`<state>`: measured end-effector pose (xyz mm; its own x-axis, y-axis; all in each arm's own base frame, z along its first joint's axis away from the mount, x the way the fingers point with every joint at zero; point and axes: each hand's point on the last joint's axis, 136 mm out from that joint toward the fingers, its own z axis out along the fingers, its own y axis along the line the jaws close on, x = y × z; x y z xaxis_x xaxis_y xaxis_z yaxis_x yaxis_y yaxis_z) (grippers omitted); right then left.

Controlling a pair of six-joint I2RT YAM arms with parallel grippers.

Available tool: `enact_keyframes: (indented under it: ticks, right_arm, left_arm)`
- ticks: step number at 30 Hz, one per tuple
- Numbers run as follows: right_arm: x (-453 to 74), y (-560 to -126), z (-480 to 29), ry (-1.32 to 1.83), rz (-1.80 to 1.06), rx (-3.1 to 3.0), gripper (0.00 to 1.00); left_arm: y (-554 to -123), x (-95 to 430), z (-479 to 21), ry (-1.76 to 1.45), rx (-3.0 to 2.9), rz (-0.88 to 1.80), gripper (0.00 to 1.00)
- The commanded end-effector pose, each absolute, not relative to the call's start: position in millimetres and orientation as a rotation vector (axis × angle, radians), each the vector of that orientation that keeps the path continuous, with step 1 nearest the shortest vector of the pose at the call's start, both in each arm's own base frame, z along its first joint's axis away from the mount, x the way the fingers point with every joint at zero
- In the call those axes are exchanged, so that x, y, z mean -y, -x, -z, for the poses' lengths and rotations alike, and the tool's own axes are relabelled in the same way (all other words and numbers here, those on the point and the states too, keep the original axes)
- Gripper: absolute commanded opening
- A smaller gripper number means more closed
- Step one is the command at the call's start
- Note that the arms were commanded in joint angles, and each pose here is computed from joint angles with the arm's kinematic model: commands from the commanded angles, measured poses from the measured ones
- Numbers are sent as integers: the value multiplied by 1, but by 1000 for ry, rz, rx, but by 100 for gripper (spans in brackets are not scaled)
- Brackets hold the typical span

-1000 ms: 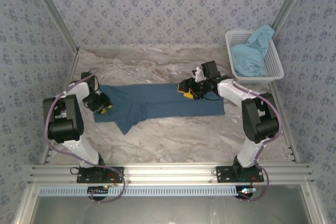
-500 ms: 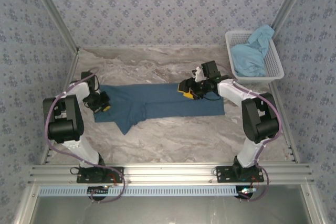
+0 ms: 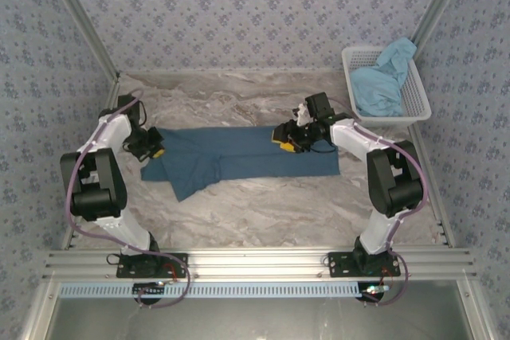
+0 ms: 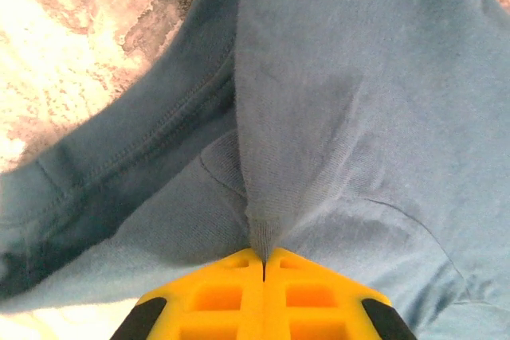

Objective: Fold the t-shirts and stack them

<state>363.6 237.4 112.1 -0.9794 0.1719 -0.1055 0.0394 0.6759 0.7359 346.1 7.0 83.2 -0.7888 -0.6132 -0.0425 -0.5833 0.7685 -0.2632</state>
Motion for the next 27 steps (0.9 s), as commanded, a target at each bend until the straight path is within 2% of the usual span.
enact_keyframes:
  ticks: [1, 5, 13, 20, 27]
  right_arm:
    - [-218, -367, -97, -262, -1027, -2813, 47]
    - [-199, -367, -70, -282, -838, -2921, 44]
    - [-200, -366, -67, -282, -818, -2943, 43]
    - [-201, -359, -69, -268, -831, -2945, 43]
    - [-199, -353, -69, -264, -833, -2949, 43]
  left_arm:
    - [-338, -9, -94, 1015, -2876, 323, 0]
    - [-340, -6, -97, 1039, -2926, 330, 0]
    - [-329, -14, -64, 994, -3039, 190, 0]
    - [-351, -18, -48, 948, -2981, 195, 16]
    - [-356, -11, -50, 931, -2969, 238, 17]
